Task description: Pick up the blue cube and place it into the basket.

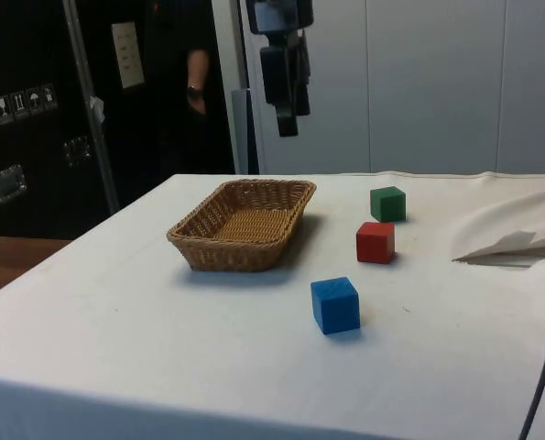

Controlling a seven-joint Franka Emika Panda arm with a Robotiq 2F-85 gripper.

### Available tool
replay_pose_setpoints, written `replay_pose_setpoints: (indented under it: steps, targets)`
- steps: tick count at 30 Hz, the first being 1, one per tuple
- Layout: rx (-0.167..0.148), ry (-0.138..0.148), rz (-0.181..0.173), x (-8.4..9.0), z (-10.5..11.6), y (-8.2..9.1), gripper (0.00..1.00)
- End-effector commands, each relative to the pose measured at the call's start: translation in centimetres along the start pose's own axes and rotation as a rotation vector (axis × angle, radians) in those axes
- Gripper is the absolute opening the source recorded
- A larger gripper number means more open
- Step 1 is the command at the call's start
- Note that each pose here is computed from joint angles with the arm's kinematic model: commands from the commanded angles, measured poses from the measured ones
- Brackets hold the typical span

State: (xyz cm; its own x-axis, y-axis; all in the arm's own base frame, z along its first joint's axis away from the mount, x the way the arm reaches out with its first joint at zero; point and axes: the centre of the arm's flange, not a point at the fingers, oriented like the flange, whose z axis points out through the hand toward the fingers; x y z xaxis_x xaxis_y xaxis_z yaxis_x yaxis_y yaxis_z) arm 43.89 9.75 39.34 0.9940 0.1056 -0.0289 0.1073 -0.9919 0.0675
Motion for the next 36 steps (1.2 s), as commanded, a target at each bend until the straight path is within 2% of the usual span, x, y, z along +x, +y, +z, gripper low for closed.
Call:
replay_pose_setpoints:
  steps: [1,5,6,7,14,15,16,20,22,23,24,30,31,32,36]
  targets:
    - [0.0,0.013,-0.003,-0.2,0.1,-0.2,1.0]
    - [-0.003,0.019,-0.023,-0.7,1.1,-0.7,1.0]
    - [-0.003,0.007,-0.018,-0.6,1.0,-0.5,1.0]
    - [-0.003,0.021,-0.026,-0.8,1.3,-0.9,1.0]
    - [-0.009,0.034,-0.056,-1.5,2.5,-1.7,1.0]
    - [-0.007,0.021,-0.052,-1.3,2.5,-1.5,1.0]
    - [-0.011,0.035,-0.06,-1.5,2.7,-1.8,1.0]
    - [-0.013,0.042,-0.079,-1.9,3.4,-2.2,1.0]
    - [-0.011,0.042,-0.087,-2.0,3.8,-2.4,1.0]
    - [-0.01,0.033,-0.083,-2.0,3.8,-2.3,1.0]
    - [-0.011,0.042,-0.09,-2.1,4.0,-2.4,1.0]
    - [-0.003,0.042,-0.113,-2.7,5.4,-2.8,1.0]
    - [-0.01,0.032,-0.11,-2.7,5.3,-2.6,1.0]
    - [-0.002,0.041,-0.115,-2.8,5.6,-2.9,1.0]
    - [0.004,0.046,-0.133,-3.1,6.7,-3.2,1.0]
